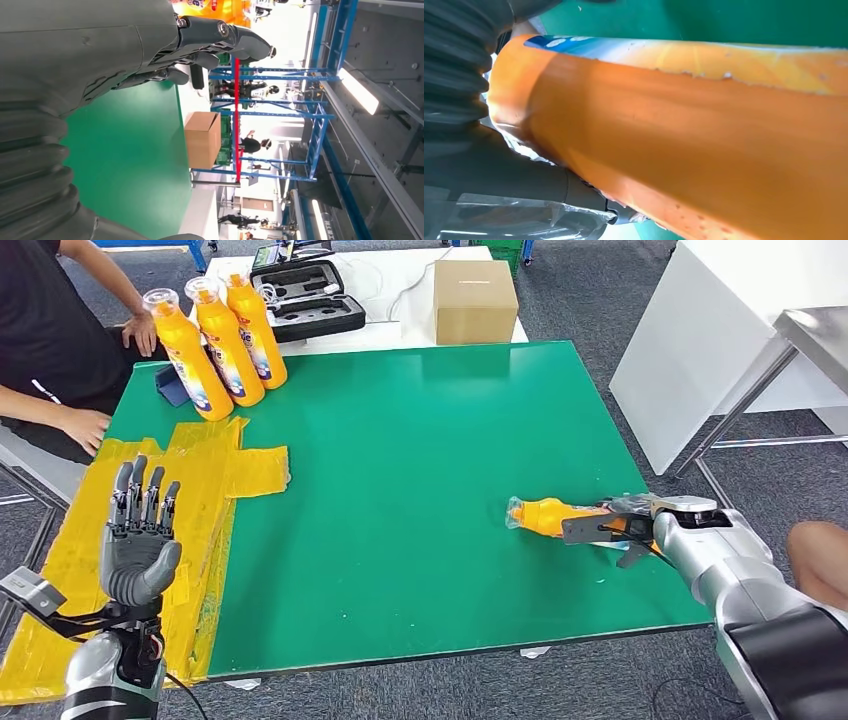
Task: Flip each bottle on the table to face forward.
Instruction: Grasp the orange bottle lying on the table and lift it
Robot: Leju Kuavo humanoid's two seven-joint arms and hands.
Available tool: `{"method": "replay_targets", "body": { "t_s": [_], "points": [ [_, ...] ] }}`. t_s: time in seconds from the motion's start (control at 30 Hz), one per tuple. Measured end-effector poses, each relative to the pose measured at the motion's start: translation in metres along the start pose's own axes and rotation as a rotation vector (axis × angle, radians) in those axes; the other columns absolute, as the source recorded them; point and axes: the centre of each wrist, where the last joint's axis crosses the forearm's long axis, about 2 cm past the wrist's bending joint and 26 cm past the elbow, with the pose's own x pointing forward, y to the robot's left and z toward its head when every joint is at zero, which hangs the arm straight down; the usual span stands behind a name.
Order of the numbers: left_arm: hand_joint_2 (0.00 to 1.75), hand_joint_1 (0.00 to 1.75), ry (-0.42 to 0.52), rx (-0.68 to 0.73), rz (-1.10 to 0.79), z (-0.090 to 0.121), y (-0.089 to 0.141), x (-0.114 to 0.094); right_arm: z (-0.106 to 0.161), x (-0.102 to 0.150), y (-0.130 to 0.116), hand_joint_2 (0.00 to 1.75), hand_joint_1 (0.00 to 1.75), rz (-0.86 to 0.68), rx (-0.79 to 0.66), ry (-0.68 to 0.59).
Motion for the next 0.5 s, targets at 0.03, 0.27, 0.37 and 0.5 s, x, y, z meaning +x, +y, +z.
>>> {"method": "replay_targets", "body": {
  "t_s": [0.03,0.27,0.37,0.5],
  "points": [
    [1.75,0.0,0.002,0.0,0.001,0.0,0.0001,-0.0005,0.0,-0.0005,0.0005,1.75,1.73,-0.006,0.003,0.0],
    [1.75,0.0,0.01,0.004,0.005,0.0009,0.001,-0.003,0.0002,-0.0035,0.0035,1.75,1.75,-0.047,0.003,-0.001],
    [1.75,0.0,0.011,0.005,0.005,0.001,0.0014,-0.0035,0.0003,-0.004,0.0035,1.75,1.75,-0.056,0.0,-0.003],
    [1.75,0.0,0.01,0.005,0.006,0.0005,0.0014,-0.0034,0.0003,-0.004,0.0038,1.75,1.75,-0.067,-0.006,-0.004]
  ]
}}
